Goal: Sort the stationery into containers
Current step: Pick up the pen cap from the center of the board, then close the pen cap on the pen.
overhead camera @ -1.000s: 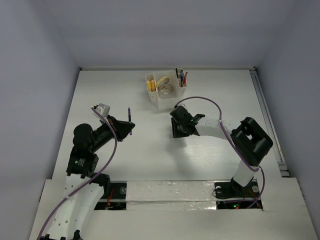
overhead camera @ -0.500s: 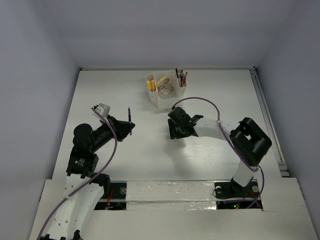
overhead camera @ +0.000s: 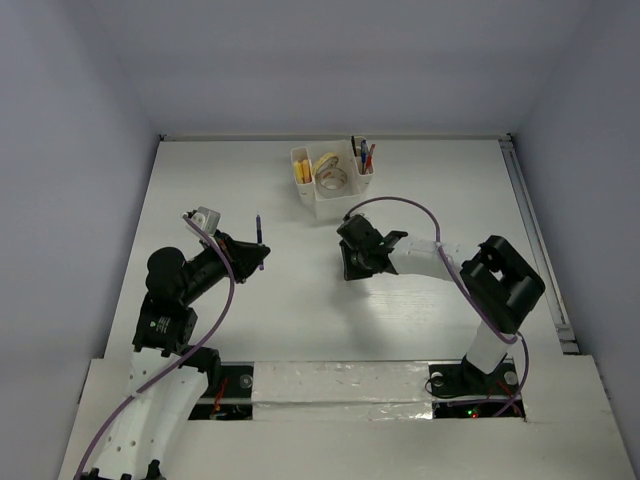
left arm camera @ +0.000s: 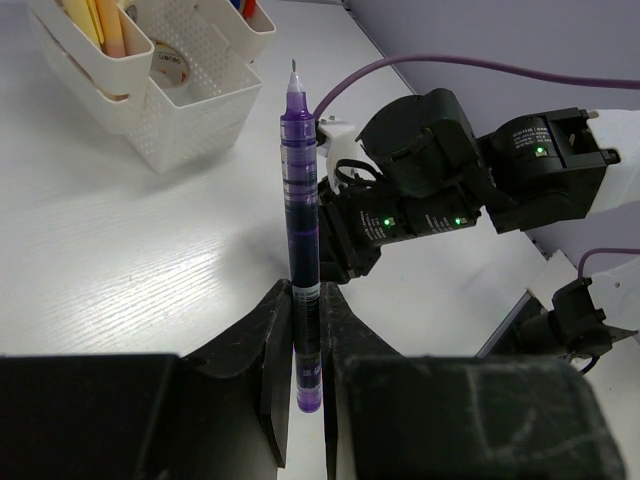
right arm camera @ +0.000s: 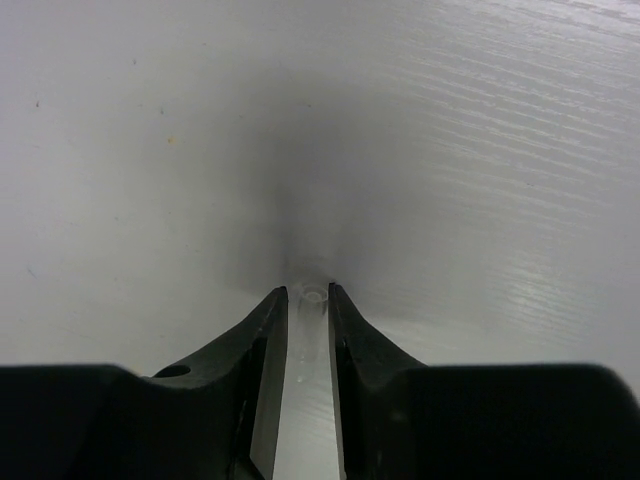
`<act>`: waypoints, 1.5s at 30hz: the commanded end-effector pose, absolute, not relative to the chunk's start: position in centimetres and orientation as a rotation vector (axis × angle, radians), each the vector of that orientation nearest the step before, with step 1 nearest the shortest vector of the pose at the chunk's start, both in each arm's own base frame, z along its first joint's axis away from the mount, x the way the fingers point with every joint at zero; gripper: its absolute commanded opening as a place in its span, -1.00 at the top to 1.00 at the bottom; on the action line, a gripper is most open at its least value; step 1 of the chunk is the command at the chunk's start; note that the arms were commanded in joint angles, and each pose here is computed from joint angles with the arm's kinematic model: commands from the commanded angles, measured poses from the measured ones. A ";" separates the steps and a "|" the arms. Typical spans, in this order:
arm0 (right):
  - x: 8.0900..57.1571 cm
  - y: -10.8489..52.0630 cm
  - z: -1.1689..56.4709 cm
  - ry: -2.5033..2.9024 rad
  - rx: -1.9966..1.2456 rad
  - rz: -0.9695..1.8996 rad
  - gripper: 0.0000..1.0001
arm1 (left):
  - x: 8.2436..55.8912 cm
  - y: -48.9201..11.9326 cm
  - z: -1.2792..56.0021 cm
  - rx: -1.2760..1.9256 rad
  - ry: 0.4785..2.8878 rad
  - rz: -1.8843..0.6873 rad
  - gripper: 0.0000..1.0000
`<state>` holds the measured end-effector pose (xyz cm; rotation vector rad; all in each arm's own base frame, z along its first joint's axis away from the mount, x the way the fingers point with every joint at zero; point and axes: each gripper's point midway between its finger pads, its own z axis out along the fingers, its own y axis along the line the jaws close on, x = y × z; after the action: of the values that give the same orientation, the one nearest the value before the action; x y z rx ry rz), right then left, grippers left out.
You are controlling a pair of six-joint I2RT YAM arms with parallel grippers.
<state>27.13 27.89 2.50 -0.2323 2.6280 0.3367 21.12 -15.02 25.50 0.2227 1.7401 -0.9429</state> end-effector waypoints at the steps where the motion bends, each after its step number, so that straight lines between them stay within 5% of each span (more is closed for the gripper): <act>1: 26.9 29.1 2.6 2.629 -0.256 0.376 0.47 | 20.9 -15.1 27.4 0.259 1.674 -0.937 1.00; 4: 26.9 29.4 2.5 2.629 -0.271 0.392 0.57 | 21.0 -15.1 27.3 0.257 1.676 -0.936 1.00; 9: 27.1 29.5 2.8 2.610 -0.273 0.405 1.00 | 21.1 -15.1 27.2 0.255 1.682 -0.936 1.00; 18: 28.9 32.0 8.9 2.383 -0.267 0.612 1.00 | 20.9 -15.7 26.8 0.279 1.695 -0.974 1.00; 32: 32.5 38.7 34.5 1.555 -0.132 1.197 1.00 | 21.3 -16.4 25.7 0.295 1.740 -1.031 1.00; 45: 31.2 41.7 40.2 1.360 -0.104 1.350 1.00 | 21.8 -16.6 24.9 0.283 1.777 -1.040 1.00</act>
<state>32.25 41.12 35.19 -0.1106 1.5207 1.2769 21.71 -16.18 23.60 0.2469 1.8313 -1.0230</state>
